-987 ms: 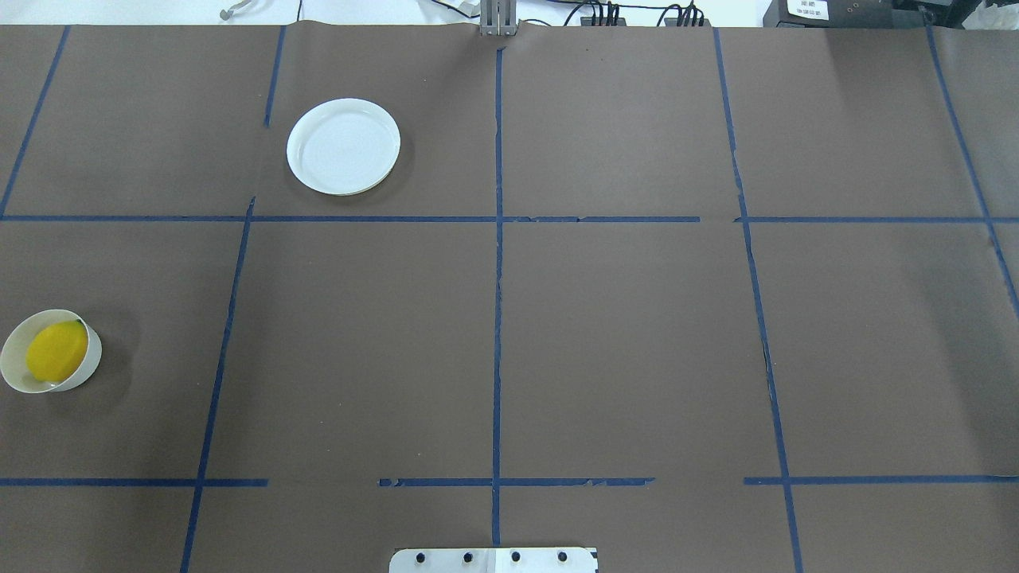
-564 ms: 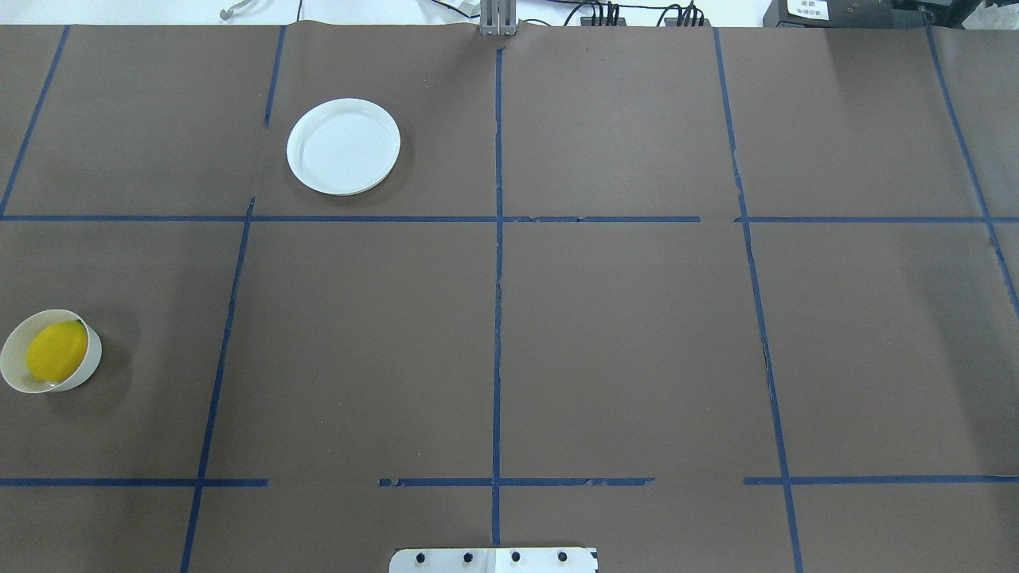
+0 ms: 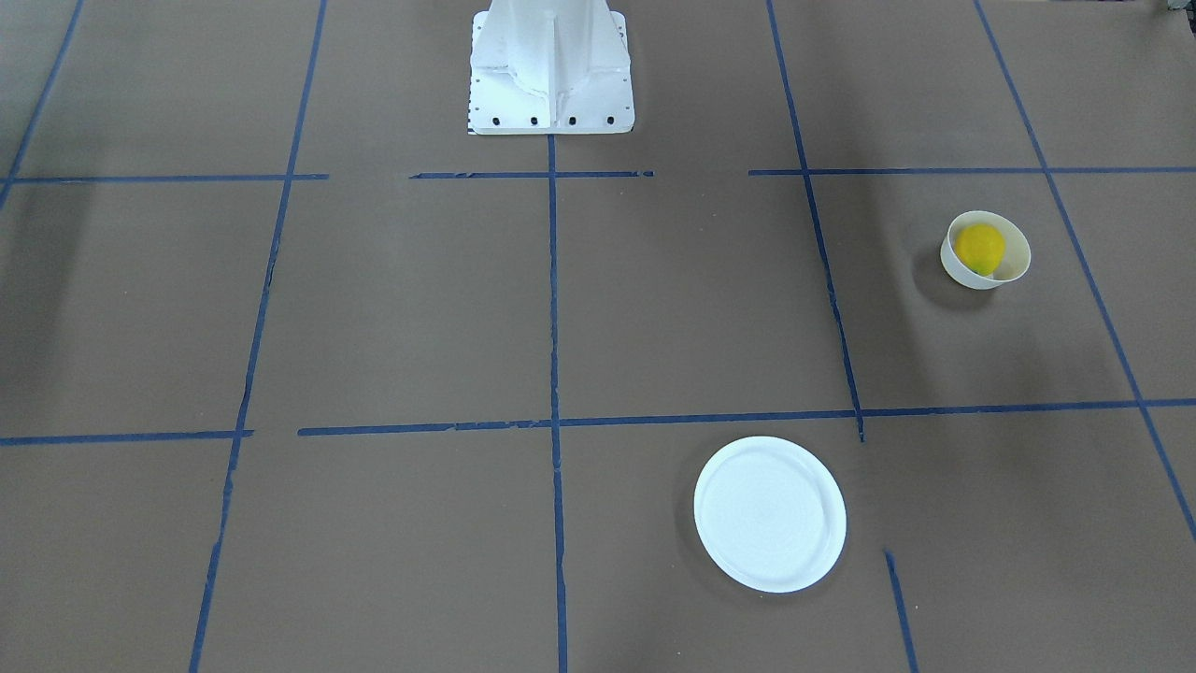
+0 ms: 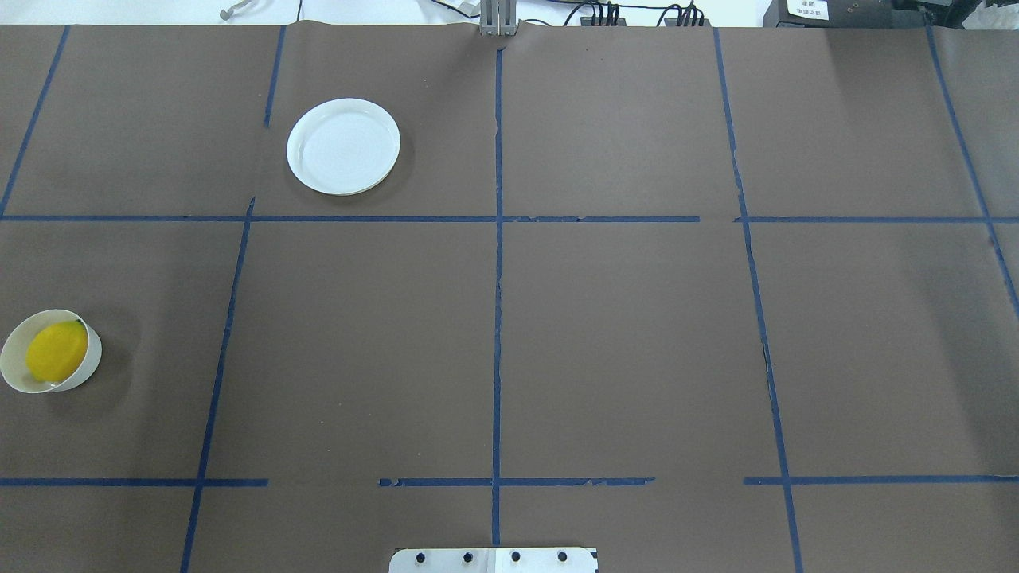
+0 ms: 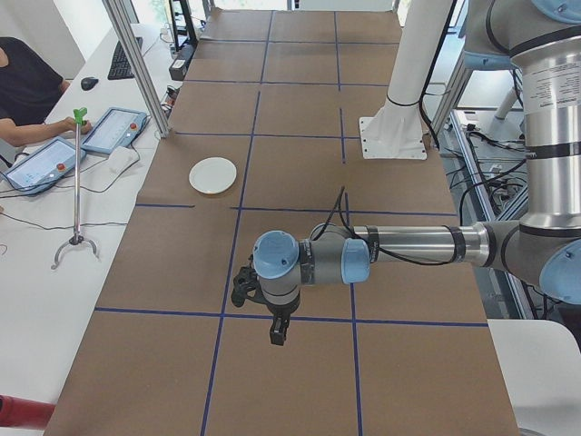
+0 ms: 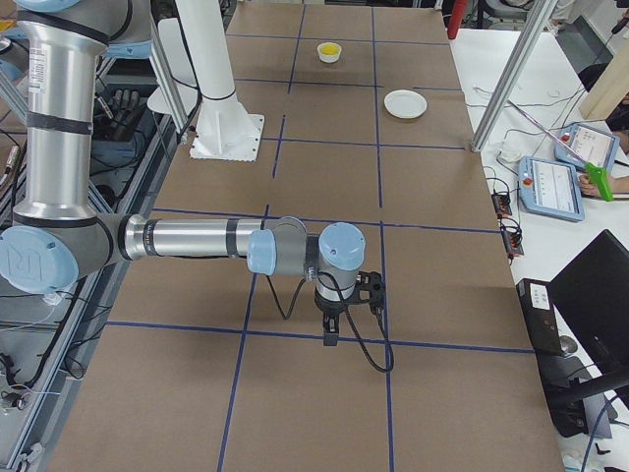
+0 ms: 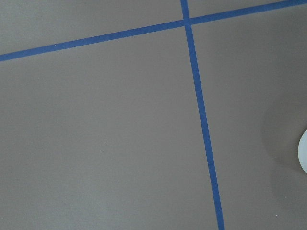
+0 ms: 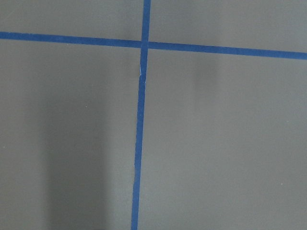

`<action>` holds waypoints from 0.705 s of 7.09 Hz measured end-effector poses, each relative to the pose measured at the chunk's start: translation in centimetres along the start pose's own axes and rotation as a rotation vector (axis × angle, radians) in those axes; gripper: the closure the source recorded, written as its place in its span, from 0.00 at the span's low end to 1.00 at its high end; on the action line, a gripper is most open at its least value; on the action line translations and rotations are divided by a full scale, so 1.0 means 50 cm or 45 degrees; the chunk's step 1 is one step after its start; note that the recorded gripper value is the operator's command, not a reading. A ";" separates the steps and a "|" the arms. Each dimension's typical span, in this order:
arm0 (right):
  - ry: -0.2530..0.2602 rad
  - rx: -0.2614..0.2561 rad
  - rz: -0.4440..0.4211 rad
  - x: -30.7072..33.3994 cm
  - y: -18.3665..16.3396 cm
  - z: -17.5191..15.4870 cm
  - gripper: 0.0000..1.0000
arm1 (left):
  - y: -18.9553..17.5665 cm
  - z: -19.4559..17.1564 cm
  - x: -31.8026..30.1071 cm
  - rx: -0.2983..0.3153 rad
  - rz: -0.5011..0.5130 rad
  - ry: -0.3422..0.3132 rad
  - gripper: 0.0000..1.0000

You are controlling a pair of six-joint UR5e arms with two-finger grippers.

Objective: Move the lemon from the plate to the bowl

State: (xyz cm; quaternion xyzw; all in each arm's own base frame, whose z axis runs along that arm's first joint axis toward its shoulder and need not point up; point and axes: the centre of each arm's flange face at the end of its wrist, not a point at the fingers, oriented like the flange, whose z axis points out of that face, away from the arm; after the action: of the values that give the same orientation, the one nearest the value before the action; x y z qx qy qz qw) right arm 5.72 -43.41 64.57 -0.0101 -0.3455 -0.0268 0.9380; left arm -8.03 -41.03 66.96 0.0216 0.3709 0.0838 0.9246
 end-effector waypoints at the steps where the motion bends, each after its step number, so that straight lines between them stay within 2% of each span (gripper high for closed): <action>1: 0.000 0.000 0.000 0.000 0.000 0.000 0.00 | 0.001 0.001 -0.001 -0.001 -0.003 0.000 0.00; 5: 0.001 0.000 0.000 0.000 0.000 0.000 0.00 | 0.005 0.012 -0.009 -0.013 -0.024 0.005 0.00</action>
State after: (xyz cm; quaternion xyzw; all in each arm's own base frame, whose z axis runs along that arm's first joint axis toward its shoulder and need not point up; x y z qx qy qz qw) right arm 5.73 -43.41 64.57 -0.0101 -0.3453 -0.0268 0.9381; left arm -7.99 -40.82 67.72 0.0131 0.3725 0.0772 0.9247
